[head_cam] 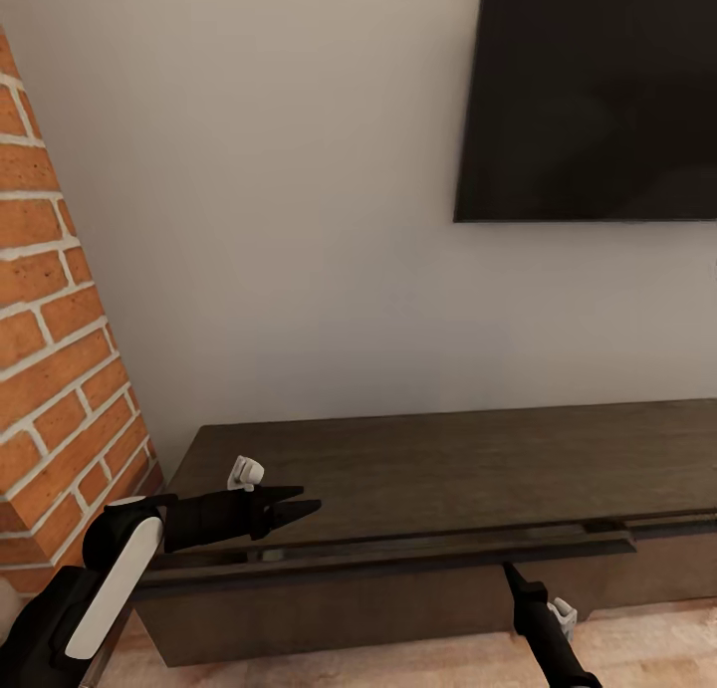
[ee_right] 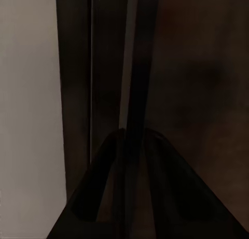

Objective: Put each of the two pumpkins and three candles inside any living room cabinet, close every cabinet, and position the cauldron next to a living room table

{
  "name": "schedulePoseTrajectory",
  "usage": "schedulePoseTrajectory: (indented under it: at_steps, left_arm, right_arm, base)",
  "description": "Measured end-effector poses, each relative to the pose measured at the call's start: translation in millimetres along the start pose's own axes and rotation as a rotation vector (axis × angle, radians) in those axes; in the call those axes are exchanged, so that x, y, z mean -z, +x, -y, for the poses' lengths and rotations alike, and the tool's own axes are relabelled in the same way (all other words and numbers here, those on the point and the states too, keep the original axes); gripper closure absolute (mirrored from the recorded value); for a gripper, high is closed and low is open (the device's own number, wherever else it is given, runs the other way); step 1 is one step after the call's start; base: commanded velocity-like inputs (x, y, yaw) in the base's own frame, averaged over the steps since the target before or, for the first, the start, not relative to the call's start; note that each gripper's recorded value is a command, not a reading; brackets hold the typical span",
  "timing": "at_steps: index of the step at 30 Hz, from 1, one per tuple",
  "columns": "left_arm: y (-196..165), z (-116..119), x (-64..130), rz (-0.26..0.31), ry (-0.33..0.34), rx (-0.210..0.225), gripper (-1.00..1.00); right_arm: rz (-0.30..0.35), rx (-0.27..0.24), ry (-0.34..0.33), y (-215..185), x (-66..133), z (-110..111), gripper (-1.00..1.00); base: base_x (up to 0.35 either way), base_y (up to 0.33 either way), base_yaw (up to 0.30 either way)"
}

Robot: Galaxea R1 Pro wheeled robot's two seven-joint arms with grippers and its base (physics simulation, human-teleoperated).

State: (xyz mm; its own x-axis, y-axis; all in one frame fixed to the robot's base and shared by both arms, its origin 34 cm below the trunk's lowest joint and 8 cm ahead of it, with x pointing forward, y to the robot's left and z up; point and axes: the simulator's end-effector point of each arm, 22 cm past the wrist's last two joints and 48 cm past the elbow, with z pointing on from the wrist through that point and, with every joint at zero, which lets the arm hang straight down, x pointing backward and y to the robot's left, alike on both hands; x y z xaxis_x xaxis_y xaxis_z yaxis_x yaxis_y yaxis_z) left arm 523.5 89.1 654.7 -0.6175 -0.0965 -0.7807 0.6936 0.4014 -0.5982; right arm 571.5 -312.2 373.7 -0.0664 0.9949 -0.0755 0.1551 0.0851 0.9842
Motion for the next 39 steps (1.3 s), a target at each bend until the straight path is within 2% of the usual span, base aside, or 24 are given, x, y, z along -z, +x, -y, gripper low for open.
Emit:
schedulePoseTrajectory:
  at_steps: [39]
  left_arm:
    - [0.0,-0.1,0.0,0.000,0.000,0.000,-1.00]
  right_arm:
    - [0.010,0.002,0.006,-2.7,-1.9,-0.2,1.00]
  base:
    - [-0.049,0.000,0.000]
